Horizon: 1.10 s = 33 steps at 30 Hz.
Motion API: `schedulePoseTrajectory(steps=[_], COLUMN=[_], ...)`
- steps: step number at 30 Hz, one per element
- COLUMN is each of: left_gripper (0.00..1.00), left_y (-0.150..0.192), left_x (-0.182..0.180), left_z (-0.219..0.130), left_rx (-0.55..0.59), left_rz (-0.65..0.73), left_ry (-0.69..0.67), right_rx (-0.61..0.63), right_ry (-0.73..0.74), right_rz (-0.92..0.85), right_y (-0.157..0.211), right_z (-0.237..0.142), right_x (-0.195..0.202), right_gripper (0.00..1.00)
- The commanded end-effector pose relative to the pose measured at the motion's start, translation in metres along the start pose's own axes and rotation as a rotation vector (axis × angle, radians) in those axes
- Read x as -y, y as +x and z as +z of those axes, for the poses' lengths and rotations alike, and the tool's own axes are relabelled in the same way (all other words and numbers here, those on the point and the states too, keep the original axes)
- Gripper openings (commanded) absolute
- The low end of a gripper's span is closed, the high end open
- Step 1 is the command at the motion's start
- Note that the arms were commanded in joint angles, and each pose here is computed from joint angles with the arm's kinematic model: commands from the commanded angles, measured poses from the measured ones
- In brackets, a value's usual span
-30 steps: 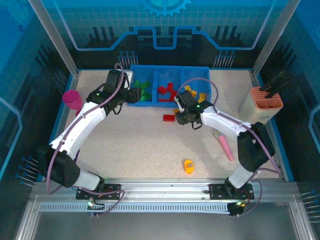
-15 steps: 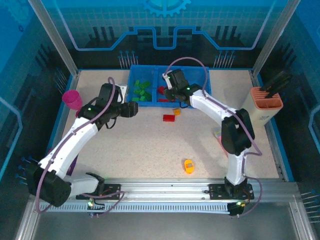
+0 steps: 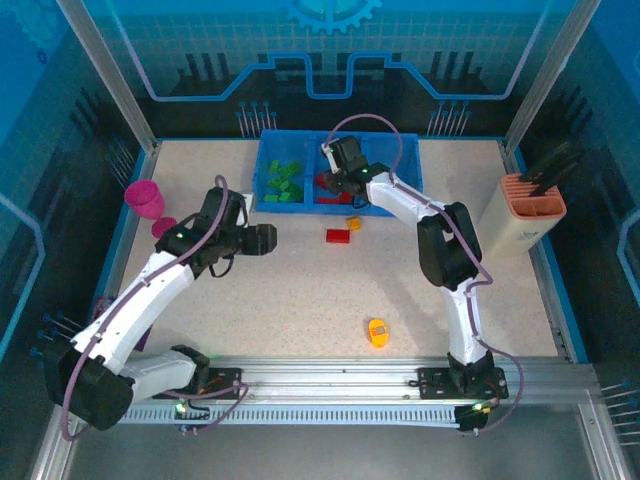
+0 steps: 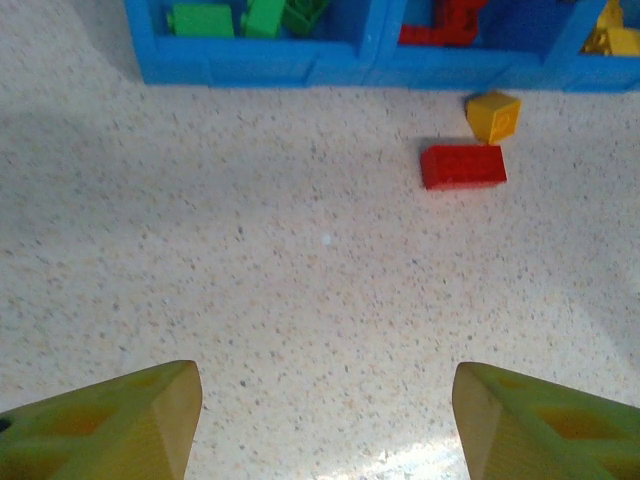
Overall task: Sort the legos into containers by color
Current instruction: Place the lego in the container, then pick up the lego from the center of the table.
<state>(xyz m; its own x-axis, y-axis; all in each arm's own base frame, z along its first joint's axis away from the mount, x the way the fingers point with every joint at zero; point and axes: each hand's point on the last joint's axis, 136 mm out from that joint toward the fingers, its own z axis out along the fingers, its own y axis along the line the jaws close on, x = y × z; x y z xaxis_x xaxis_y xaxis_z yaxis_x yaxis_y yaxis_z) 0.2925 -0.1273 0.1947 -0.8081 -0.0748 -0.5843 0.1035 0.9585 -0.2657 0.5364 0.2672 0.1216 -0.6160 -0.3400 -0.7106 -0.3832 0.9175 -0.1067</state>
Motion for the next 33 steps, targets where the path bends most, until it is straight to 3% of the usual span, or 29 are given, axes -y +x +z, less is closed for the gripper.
schedulePoseTrajectory(steps=[1,10,20,24,33], left_gripper=[0.69,0.72,0.72,0.74,0.78], left_y=[0.017,0.027,0.019,0.01,-0.002], left_x=[0.007,0.034,0.082,0.108,0.119], left_z=[0.006,0.041,0.111,0.14,0.185], left_rx=[-0.053,-0.1,-0.13,-0.138,-0.173], left_rz=[-0.037,0.016,0.059,0.073,0.174], left_ry=[0.019,0.042,0.088,0.149,0.066], right_rx=[0.008,0.055,0.144,0.148,0.092], right_ry=[-0.006,-0.051,-0.118,-0.149,-0.096], right_rz=[0.004,-0.004,-0.015,0.028,0.058], right_y=[-0.002,-0.015,-0.035,-0.023,0.036], right_z=[0.009,-0.013,-0.087,-0.116,-0.158], right_x=[0.003,-0.003,-0.008,-0.01,0.006], right_gripper=[0.38,0.49,0.52,0.53,0.61])
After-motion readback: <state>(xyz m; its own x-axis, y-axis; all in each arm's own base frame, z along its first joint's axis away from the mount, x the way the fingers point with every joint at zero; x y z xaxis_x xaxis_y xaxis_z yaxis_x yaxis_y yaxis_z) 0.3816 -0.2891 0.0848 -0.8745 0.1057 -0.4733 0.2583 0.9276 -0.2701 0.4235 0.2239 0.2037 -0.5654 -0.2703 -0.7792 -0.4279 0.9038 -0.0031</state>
